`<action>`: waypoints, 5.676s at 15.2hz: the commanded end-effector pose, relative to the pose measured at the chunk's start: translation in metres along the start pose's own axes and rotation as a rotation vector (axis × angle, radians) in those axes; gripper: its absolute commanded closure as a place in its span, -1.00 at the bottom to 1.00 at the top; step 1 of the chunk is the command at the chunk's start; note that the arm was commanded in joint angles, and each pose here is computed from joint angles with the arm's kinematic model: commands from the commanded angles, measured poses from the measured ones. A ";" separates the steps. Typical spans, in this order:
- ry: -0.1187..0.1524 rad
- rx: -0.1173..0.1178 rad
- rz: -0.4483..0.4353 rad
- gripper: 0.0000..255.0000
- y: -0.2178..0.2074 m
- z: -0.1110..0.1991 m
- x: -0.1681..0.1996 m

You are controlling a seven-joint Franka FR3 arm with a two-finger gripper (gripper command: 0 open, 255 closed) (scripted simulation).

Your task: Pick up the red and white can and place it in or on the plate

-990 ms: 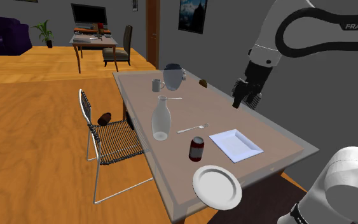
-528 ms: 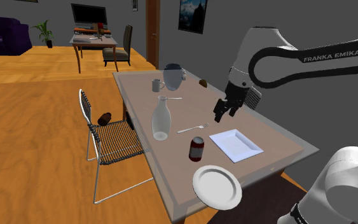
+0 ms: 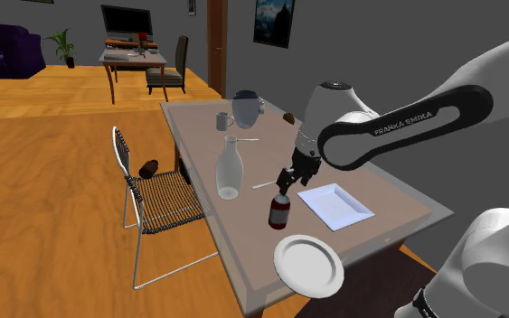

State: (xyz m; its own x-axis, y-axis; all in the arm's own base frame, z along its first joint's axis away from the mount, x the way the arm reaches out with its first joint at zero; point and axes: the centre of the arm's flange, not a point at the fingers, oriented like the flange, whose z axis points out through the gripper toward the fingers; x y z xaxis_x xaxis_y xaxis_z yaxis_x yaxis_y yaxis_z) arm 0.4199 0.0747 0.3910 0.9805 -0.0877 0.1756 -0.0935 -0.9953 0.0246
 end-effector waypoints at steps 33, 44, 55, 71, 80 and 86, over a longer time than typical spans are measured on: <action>0.020 -0.014 0.003 1.00 -0.017 0.056 0.017; 0.020 -0.014 0.003 1.00 -0.015 -0.001 0.027; 0.020 -0.014 0.003 1.00 -0.039 -0.050 -0.094; 0.020 -0.014 0.003 1.00 -0.049 -0.005 -0.149; 0.020 -0.014 0.003 1.00 -0.050 0.034 -0.156; 0.020 -0.014 0.003 1.00 -0.050 0.034 -0.156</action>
State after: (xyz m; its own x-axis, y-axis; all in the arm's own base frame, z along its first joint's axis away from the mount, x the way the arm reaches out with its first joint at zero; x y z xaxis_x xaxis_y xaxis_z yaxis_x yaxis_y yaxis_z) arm 0.2778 0.1366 0.3288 0.9767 -0.0896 0.1952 -0.0988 -0.9944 0.0378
